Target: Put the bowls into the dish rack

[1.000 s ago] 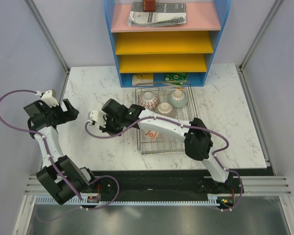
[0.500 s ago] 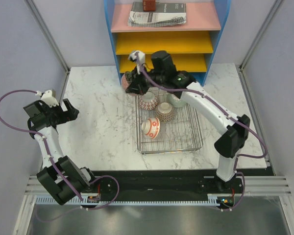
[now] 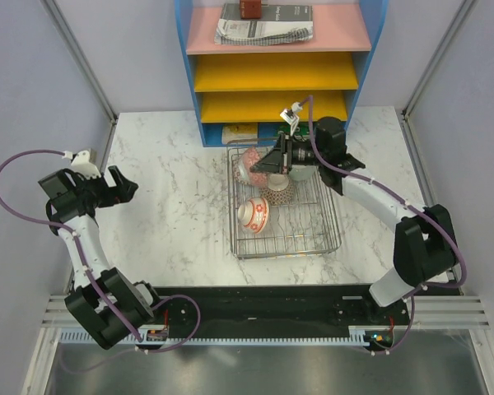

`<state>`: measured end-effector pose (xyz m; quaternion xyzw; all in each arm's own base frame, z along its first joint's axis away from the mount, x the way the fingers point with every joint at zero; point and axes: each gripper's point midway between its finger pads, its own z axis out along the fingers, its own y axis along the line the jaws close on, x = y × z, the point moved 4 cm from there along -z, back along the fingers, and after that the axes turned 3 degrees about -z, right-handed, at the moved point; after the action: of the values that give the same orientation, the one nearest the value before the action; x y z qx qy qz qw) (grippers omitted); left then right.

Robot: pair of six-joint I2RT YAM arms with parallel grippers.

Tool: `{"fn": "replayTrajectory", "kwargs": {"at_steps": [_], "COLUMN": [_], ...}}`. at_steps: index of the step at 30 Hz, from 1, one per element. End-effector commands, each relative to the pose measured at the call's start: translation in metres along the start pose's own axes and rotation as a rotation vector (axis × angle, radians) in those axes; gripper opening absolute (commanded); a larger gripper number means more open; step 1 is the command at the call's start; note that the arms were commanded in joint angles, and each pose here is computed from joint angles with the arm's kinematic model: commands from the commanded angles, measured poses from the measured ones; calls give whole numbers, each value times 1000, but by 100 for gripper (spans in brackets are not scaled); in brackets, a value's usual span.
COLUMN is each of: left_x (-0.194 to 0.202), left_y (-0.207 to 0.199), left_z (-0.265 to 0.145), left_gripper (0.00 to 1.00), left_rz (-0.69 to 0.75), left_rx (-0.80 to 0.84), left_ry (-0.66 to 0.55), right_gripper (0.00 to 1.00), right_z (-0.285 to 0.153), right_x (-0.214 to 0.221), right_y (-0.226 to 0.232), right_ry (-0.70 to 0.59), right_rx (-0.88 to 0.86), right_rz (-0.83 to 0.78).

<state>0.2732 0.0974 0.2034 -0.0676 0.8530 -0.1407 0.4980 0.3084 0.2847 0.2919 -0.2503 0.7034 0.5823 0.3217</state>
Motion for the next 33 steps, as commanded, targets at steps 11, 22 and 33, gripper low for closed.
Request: {"fn": "replayTrajectory", "kwargs": {"at_steps": [11,22,33], "left_x": [-16,-13,-11], "left_y": [-14,-15,-18], "left_z": [-14,-14,-16], "left_gripper": [100,100,100], "left_rz": [98,106,101], "left_rx": [50,52,61], "left_ry": [-39,-34,-37], "right_gripper": [0,0,0], "right_z": [-100,-118,-116], "right_x": [11,51,75], "right_y": [58,37,-13], "right_ry": [-226,-226,-172], "right_rx": [-418,-305,-72], "right_rz": [81,116,174]}}
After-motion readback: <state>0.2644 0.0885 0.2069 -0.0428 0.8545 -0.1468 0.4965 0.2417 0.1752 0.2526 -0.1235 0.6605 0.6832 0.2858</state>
